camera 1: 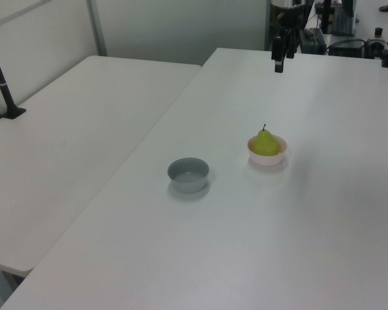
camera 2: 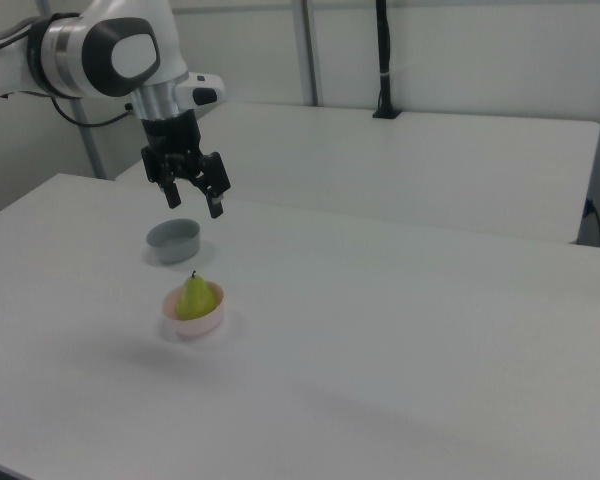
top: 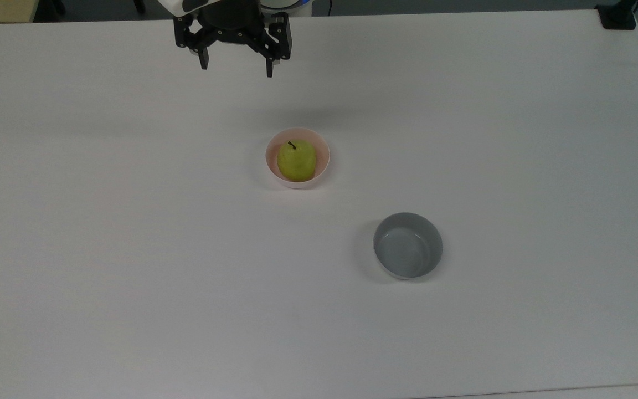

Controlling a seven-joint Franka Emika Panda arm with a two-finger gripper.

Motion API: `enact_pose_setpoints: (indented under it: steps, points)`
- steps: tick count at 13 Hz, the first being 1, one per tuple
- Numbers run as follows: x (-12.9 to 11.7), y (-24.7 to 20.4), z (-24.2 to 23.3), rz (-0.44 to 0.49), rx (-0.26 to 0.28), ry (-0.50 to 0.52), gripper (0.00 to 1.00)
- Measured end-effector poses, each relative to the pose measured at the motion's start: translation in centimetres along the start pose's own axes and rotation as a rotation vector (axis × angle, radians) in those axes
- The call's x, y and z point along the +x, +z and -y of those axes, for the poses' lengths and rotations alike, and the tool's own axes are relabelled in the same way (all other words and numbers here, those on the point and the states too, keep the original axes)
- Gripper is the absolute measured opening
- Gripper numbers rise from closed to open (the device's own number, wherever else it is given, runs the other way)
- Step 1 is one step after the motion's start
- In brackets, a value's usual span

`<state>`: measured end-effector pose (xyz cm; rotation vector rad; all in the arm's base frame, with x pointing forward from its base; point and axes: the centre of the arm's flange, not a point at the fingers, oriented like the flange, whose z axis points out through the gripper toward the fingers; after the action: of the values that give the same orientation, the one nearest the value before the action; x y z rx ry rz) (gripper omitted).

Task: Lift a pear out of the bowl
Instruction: 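Move the open gripper over the pink bowl and lower toward the pear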

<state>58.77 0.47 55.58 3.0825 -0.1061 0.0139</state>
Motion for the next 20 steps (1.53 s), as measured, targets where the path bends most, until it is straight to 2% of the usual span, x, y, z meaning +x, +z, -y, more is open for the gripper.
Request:
enact_pose_setpoints:
  steps: [13, 16, 20]
  points:
    - [-0.3, 1.1, 0.4, 0.023, -0.002, -0.019, 1.00]
    - [-0.7, 3.2, 1.7, 0.064, -0.002, -0.121, 1.00]
    - [-0.9, 7.9, 4.5, 0.066, 0.005, -0.282, 1.00]
